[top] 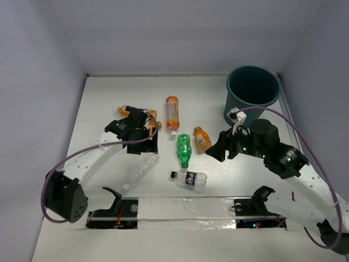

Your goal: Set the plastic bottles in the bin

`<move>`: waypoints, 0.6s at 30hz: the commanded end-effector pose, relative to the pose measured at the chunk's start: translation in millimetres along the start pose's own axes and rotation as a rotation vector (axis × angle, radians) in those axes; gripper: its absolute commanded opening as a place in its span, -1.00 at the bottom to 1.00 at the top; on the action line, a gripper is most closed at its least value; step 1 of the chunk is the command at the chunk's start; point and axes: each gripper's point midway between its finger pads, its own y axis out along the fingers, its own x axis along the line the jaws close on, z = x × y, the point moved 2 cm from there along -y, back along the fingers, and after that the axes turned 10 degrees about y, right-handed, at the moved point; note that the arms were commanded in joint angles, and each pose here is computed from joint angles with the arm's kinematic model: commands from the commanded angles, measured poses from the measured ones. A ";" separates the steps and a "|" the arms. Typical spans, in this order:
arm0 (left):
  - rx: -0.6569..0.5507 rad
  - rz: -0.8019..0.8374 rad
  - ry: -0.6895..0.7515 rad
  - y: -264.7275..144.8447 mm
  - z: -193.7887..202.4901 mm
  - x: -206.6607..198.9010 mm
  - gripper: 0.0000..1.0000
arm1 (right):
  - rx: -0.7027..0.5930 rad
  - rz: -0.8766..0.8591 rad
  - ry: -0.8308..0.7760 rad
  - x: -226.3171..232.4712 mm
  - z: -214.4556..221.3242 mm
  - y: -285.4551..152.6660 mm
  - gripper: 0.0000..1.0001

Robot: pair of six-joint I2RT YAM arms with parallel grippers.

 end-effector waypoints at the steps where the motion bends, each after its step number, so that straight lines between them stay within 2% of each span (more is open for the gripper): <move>1: -0.022 0.011 0.089 14.4 -16.2 -10.2 0.50 | -0.030 -0.042 -0.044 7.1 -4.3 -3.6 0.40; 5: 0.005 -0.024 0.127 34.7 -18.5 -6.2 0.52 | -0.015 -0.035 -0.040 4.7 0.5 -5.0 0.55; 9: 0.059 -0.055 0.160 57.0 -13.5 1.4 0.52 | -0.007 -0.028 -0.037 1.7 6.2 -8.0 0.59; 13: 0.088 -0.079 0.189 67.6 -12.3 4.0 0.52 | 0.001 -0.017 -0.027 -1.1 10.0 -8.5 0.64; 18: 0.166 -0.094 0.190 81.3 -0.2 8.7 0.52 | -0.001 -0.010 -0.008 -1.6 10.5 -9.4 0.81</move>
